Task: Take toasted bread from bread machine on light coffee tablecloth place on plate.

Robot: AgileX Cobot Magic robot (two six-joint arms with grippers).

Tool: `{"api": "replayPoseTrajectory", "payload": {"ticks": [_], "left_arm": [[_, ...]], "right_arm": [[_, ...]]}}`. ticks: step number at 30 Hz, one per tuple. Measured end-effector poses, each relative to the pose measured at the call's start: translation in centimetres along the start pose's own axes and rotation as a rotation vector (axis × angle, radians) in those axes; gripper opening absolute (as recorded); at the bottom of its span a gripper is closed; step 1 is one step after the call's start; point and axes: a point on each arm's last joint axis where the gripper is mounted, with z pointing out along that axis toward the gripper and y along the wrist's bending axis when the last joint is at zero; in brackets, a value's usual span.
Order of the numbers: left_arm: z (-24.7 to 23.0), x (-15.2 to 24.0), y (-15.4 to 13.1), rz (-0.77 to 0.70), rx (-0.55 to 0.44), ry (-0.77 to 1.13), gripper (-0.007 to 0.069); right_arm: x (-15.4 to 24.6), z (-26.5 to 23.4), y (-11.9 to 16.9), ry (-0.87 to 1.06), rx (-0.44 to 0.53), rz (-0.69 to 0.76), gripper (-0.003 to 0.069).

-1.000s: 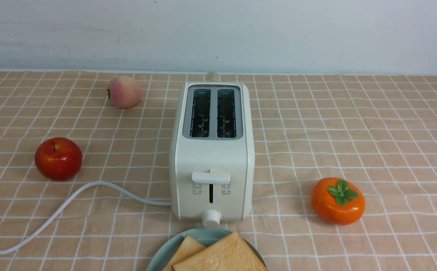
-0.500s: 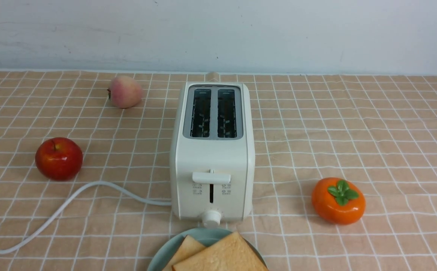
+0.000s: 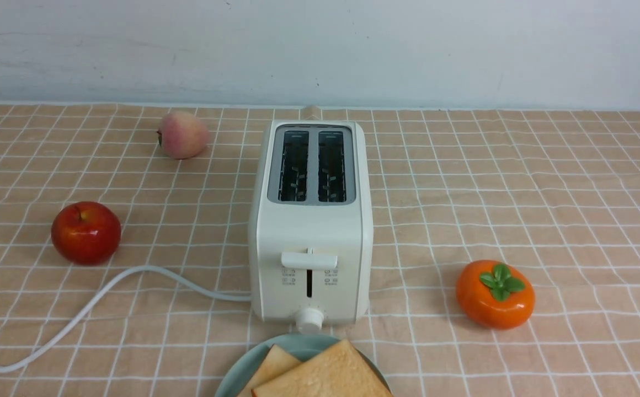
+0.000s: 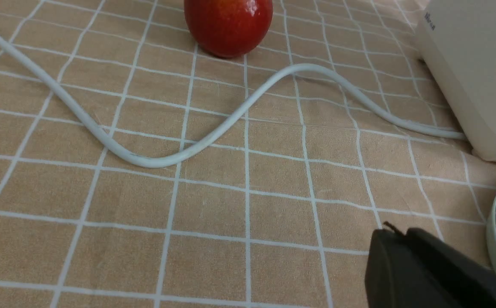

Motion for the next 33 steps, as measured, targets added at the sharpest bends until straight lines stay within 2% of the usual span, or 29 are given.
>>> {"api": "replayPoseTrajectory", "payload": {"ticks": [33], "left_arm": [[0.01, -0.04, 0.00, 0.000, 0.001, -0.007, 0.0042]], "right_arm": [[-0.17, 0.00, 0.09, -0.019, -0.010, 0.002, 0.0095]]}}
